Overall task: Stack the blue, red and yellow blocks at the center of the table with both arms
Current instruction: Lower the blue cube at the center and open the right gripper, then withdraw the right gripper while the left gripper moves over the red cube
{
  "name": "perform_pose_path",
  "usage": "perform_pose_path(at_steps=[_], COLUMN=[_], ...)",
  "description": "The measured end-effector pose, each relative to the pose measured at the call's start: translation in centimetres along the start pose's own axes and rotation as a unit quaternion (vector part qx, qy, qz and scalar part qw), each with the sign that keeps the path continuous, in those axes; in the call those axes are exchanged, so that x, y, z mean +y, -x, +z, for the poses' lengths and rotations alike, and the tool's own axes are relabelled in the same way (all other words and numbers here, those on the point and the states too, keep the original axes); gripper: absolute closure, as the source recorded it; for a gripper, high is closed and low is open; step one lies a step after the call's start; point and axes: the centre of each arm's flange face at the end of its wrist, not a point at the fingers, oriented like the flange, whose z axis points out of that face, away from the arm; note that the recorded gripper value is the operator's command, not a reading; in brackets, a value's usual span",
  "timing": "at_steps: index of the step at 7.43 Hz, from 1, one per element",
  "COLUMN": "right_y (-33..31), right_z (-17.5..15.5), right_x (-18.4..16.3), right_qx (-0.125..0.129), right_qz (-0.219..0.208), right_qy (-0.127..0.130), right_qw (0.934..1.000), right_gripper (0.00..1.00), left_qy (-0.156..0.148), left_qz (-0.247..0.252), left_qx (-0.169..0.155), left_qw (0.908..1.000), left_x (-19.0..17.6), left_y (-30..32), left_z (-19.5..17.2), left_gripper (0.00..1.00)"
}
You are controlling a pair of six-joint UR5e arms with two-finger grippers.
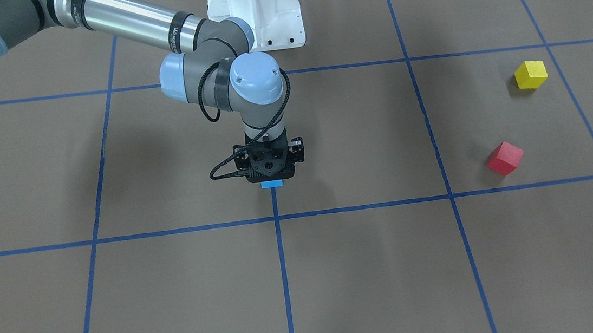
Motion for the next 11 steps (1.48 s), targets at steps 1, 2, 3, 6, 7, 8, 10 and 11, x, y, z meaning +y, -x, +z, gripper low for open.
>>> perform_pose_path(at_steps=[1, 2, 3, 6, 7, 8, 10, 11], right_y=[-0.3, -2.6, -7.2, -24.4, -29.2, -33.0, -36.5, -36.9], right_z=[-1.3, -3.1, -4.9, -7.7, -7.5, -7.5, -7.6, -7.5], right_x=[-0.6, -1.4, -1.7, -0.4, 0.2, 0.3, 0.4, 0.4], right_qx=[-0.010, -0.027, -0.044, -0.046, -0.033, -0.024, -0.020, -0.019], right_qz=[0.003, 0.010, 0.020, -0.011, -0.024, -0.035, -0.042, -0.042], right_qy=[0.002, 0.009, 0.014, 0.019, 0.022, 0.027, 0.036, 0.037], right_qw=[0.9999, 0.9995, 0.9987, 0.9987, 0.9989, 0.9987, 0.9983, 0.9982], right_gripper=[0.01, 0.01, 0.01, 0.01, 0.01, 0.01, 0.01, 0.01], left_qy=[0.003, 0.005, 0.001, 0.010, 0.014, 0.018, 0.021, 0.021], left_qz=[-0.011, -0.030, -0.056, -0.121, -0.158, -0.189, -0.245, -0.262], left_qx=[0.001, 0.005, 0.011, 0.013, 0.007, 0.002, -0.004, -0.009], left_qw=[0.9999, 0.9995, 0.9983, 0.9925, 0.9873, 0.9819, 0.9692, 0.9648], left_x=[-0.2, -0.8, -1.1, -1.6, -3.1, -4.3, -5.8, -6.3], left_y=[-0.8, -3.3, -6.3, -12.3, -14.9, -17.5, -21.7, -23.5], left_z=[0.7, 2.5, 4.5, 9.4, 11.1, 12.8, 15.0, 16.0], left_gripper=[0.00, 0.00, 0.00, 0.00, 0.00, 0.01, 0.01, 0.00])
